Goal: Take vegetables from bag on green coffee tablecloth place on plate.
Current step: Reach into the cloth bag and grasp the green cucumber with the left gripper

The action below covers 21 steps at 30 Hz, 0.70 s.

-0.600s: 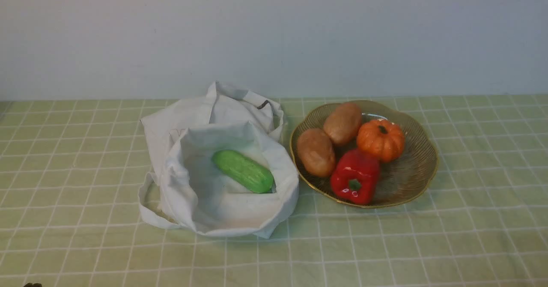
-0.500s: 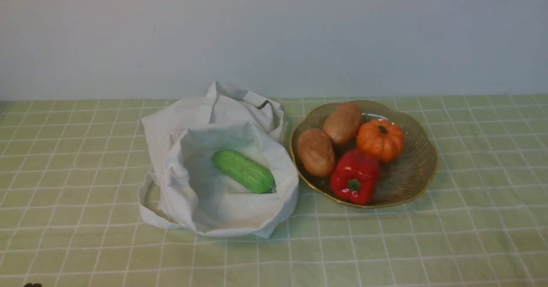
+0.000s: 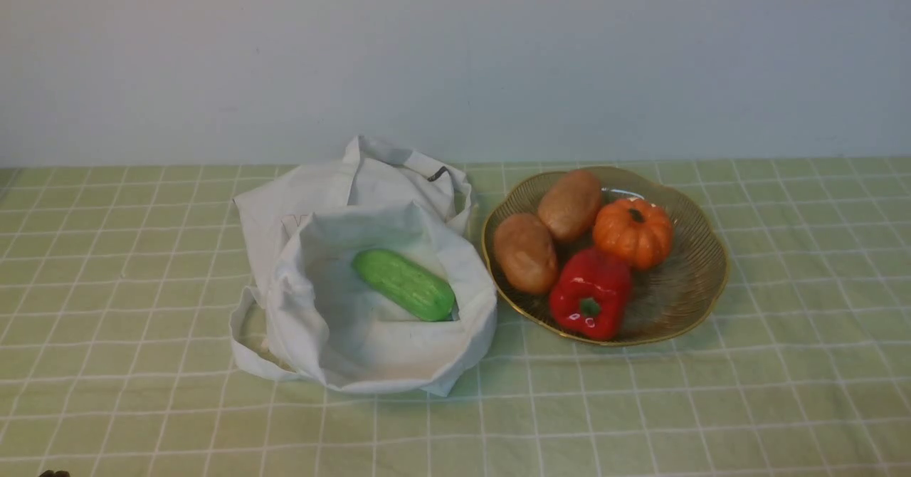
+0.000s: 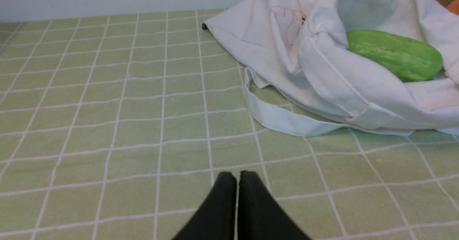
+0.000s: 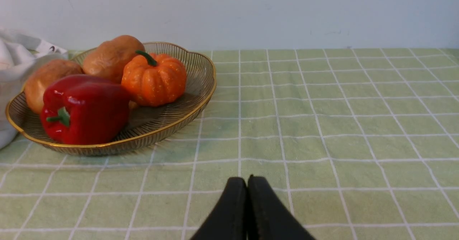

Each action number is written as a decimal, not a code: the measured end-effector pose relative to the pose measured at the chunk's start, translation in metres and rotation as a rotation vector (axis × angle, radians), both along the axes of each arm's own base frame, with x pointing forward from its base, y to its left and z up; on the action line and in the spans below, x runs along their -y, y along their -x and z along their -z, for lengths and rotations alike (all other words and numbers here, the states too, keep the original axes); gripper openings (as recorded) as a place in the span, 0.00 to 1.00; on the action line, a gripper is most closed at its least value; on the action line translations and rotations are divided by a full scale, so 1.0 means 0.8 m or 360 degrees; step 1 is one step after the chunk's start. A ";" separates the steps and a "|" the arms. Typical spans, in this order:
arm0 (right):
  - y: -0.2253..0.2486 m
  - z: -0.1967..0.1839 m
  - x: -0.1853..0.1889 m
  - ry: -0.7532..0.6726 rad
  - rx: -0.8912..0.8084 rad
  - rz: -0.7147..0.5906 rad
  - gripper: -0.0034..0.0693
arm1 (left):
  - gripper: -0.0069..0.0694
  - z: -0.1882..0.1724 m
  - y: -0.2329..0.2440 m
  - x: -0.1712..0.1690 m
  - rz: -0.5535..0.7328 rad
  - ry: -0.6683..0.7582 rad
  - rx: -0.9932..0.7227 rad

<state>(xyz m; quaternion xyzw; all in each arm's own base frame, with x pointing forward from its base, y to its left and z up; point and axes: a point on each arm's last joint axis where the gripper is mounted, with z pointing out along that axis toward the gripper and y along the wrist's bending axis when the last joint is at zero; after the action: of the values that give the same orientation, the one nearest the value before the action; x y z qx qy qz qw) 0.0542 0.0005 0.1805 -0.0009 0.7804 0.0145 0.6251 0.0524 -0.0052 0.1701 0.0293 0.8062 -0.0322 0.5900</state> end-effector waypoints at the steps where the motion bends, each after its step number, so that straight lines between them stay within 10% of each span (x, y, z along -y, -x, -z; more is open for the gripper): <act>1: 0.000 0.000 0.000 0.0000 0.0000 0.0000 0.03 | 0.08 0.000 0.000 0.000 0.0000 0.0000 0.0000; 12: 0.000 0.000 0.000 0.0000 0.0000 0.0000 0.03 | 0.08 0.000 0.000 0.002 -0.0012 0.0137 -0.0012; 21: 0.000 0.000 0.000 0.0000 0.0000 0.0000 0.03 | 0.08 -0.016 0.002 0.028 -0.0122 0.1986 -0.0232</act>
<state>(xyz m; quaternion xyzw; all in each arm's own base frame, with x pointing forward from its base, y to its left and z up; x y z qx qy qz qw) 0.0542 0.0005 0.1805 -0.0009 0.7804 0.0145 0.6251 0.0506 -0.0277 0.1833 -0.3517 0.6743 -0.4773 0.4403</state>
